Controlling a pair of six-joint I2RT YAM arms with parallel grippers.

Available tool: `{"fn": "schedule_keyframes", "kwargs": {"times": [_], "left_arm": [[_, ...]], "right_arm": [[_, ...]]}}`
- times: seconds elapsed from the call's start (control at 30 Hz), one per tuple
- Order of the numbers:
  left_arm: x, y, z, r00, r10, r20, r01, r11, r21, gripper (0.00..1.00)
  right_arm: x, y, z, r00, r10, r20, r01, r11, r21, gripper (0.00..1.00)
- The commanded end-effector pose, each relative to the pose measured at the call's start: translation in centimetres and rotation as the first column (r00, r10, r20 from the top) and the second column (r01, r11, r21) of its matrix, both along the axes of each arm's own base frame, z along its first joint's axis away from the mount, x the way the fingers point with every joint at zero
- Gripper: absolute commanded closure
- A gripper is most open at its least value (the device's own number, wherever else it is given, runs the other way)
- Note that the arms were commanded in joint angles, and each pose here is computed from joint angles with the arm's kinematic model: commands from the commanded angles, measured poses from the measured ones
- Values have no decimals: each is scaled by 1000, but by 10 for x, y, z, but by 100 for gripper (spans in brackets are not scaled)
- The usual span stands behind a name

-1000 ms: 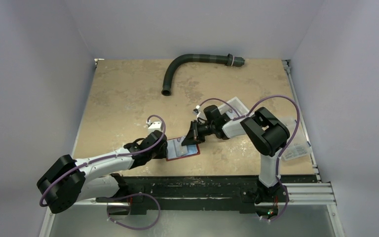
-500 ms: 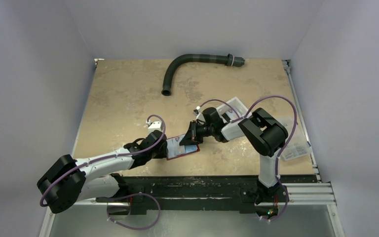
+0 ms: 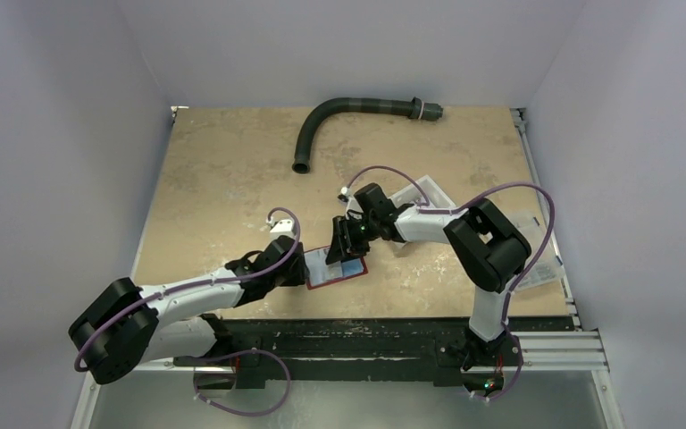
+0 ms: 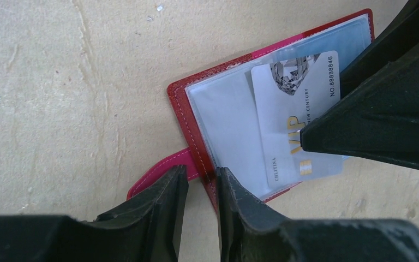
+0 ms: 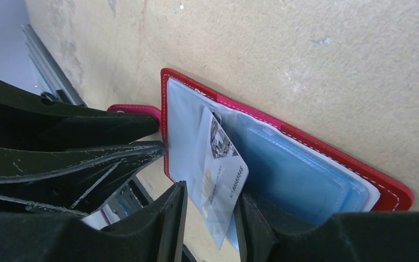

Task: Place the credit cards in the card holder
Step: Insert the credit card into the card holder.

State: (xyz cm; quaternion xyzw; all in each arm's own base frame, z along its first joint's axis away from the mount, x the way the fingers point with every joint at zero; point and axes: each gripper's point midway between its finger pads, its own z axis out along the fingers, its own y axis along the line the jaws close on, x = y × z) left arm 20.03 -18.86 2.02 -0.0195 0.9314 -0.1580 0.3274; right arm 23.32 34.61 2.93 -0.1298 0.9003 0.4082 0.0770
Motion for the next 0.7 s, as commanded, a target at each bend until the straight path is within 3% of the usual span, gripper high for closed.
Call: {"fn": "schedule_keyframes", "kwargs": {"times": [0.0,0.37,0.67], "left_arm": [[-19,3,-20,996,-24,-90,25,1000,8,70],[-15,-3,-24,995,-36,-96,38,999,11,71],[-15,-4,-23,995,-40,-94,41,999,10,71]], "right_arm": [[-3,-31,-17,1000,13,28,-7,981,-193,55],[-7,-36,-11,998,49,37,-39,971,-236,53],[4,-42,-10,996,45,77,-20,954,-299,45]]}}
